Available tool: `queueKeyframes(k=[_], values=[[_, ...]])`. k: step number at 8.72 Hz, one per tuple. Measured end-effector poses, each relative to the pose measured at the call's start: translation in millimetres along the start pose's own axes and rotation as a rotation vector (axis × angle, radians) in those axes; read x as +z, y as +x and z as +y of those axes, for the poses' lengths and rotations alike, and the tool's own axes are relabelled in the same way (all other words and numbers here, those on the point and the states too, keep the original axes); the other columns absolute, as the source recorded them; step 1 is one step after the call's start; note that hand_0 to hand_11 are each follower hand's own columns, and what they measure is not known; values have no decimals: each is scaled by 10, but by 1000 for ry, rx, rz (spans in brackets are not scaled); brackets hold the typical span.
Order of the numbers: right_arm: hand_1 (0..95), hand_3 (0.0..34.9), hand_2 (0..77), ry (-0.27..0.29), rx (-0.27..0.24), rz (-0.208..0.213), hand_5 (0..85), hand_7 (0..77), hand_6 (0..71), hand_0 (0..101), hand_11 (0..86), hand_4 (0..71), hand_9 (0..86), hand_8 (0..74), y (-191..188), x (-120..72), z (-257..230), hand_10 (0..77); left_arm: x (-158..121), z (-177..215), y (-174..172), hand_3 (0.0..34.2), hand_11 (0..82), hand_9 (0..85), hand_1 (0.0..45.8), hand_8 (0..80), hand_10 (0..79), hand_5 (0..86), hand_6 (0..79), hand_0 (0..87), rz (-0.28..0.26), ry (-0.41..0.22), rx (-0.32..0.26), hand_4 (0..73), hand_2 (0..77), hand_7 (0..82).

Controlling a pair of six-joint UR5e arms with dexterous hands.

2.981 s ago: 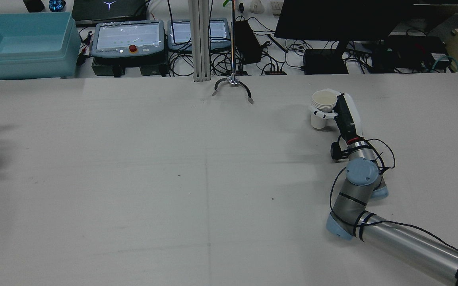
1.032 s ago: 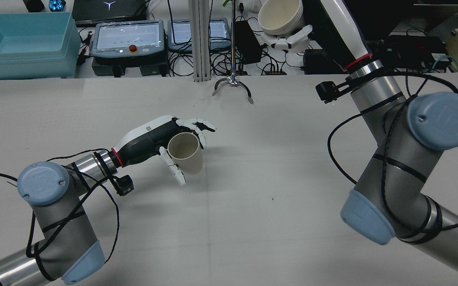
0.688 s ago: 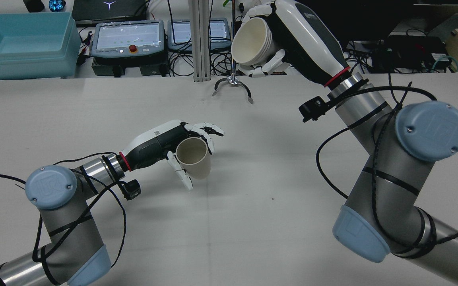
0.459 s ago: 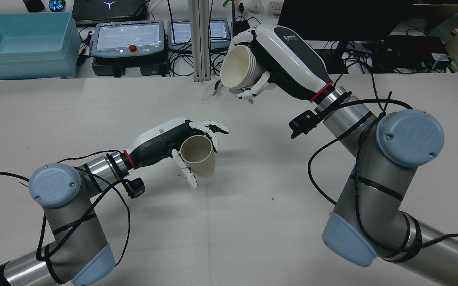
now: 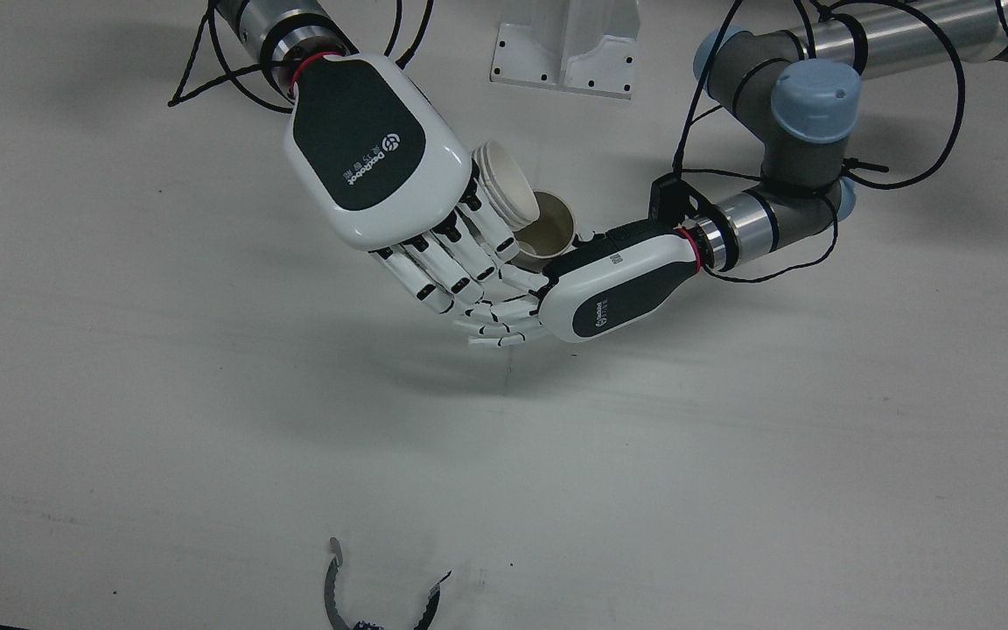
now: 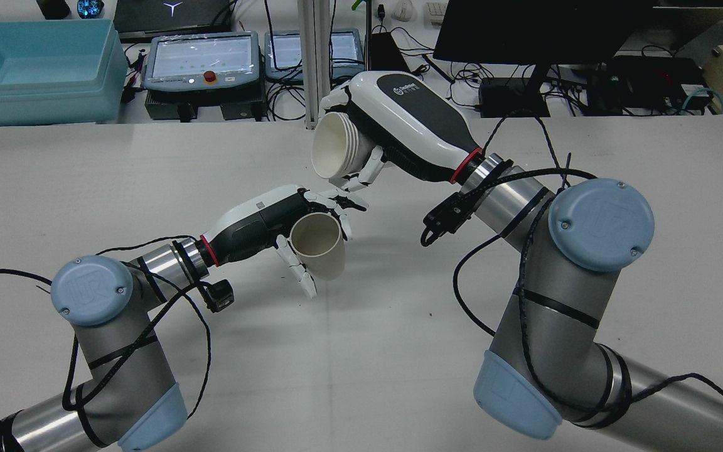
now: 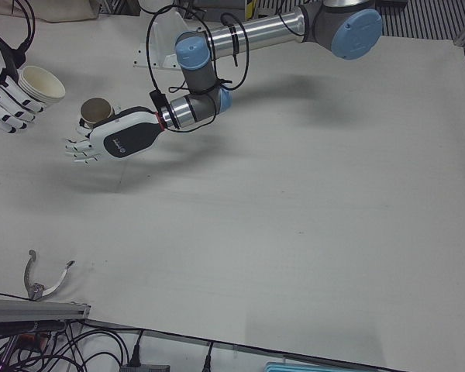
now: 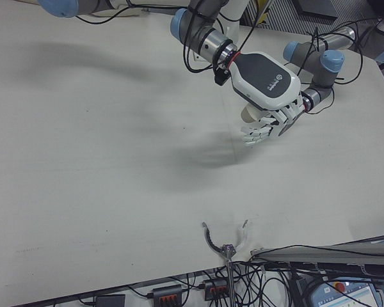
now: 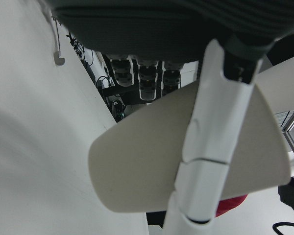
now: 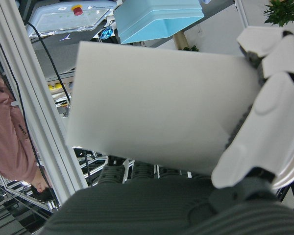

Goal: Pour water
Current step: 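Tilt the white paper cup over the beige cup with the right hand, then withdraw both hands apart, still holding their cups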

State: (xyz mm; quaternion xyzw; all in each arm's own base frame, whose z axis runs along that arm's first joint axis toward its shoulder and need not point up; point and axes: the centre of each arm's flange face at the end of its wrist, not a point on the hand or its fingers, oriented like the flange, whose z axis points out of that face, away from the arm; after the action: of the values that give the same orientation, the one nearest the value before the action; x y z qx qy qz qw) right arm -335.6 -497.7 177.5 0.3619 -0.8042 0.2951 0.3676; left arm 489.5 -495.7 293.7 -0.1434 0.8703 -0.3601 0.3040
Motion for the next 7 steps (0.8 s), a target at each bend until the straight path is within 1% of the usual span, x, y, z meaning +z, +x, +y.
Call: queueKeyframes(k=[1,4,5,6,7], values=[[38,0,398,-6,-2,0,496,600,562,620,480,327,502,382,-24,28,37,316,3,3,2,0,109,175,213,109,60,316,142,798,-1,0,0,578,11,289],[38,0,398,-10,-4,-4,502,600,562,624,475,327,502,376,-54,40,53,311,-4,8,44,0,109,175,213,109,60,316,153,797,0,7,0,578,11,289],[38,0,398,4,-5,-15,502,605,567,590,453,327,469,355,-111,10,-34,311,-19,6,138,0,109,175,213,98,60,316,142,765,7,9,3,578,11,289],[38,0,398,36,-7,-29,502,611,567,590,453,327,469,355,-180,-29,-229,311,-68,-86,360,0,109,175,213,98,60,316,142,765,17,20,17,578,11,289],[38,0,398,101,19,-35,502,611,567,576,475,327,469,355,-200,-107,-562,311,-207,-292,661,0,114,153,207,98,60,316,136,732,26,49,35,578,5,262]])
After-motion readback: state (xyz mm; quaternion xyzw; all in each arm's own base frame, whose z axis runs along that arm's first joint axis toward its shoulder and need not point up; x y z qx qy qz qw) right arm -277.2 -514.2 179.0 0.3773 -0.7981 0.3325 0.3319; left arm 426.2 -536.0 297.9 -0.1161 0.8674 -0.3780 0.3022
